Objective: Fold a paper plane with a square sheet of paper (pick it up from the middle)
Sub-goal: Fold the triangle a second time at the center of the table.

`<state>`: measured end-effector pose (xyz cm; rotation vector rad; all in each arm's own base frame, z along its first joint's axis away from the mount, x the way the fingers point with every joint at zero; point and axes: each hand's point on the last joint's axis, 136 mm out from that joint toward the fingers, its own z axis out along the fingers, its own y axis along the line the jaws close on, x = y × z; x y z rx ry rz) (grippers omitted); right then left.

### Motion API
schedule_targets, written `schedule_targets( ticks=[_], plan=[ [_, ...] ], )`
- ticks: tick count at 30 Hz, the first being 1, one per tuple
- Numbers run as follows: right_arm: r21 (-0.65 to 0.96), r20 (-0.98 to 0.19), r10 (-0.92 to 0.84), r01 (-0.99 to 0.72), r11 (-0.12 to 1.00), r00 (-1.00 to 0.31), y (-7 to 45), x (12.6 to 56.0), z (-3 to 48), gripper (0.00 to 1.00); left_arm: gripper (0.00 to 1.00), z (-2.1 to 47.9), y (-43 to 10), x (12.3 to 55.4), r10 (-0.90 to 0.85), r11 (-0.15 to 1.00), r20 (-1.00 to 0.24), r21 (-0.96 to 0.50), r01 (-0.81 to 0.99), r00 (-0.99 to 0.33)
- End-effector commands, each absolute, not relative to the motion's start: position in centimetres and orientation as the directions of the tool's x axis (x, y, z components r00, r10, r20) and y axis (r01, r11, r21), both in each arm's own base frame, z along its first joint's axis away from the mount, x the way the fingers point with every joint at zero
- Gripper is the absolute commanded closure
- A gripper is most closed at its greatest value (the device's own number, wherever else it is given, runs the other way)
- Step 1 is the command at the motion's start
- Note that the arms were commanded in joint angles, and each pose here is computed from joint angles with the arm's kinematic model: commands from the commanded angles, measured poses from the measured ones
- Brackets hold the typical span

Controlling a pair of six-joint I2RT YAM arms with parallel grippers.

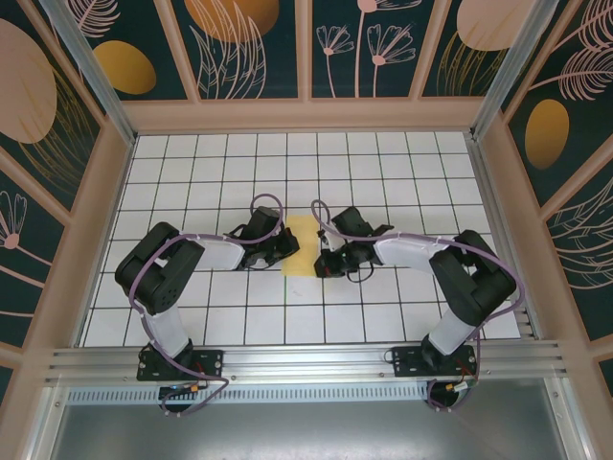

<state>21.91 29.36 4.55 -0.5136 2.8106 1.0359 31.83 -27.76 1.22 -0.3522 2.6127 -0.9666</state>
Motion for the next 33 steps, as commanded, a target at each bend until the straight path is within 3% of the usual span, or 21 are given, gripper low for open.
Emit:
schedule_targets(
  ticks=[1,13,19,33],
  plan=[
    [0.61,-0.216,-0.241,-0.324,0.723,-0.946,30.1,23.6,4.8,0.99,0.93,-3.5,-24.8,28.8,-0.34,0.82,-0.137,-0.527,-0.222,-0.93],
    [0.547,-0.114,-0.227,-0.252,0.798,-0.967,28.6,23.2,0.3,1.0,0.92,-1.8,-26.0,29.8,-0.315,0.802,-0.176,-0.575,-0.162,-0.933],
    [0.515,-0.082,-0.221,-0.232,0.826,-0.972,27.7,22.8,-0.8,1.0,0.86,4.4,-28.6,31.3,-0.27,0.711,-0.281,-0.703,0.006,-0.921],
    [0.503,-0.053,-0.209,-0.207,0.839,-0.977,27.5,22.6,-1.5,1.0,0.97,3.1,-30.8,28.2,-0.283,0.666,-0.16,-0.742,-0.073,-0.946]
  ],
)
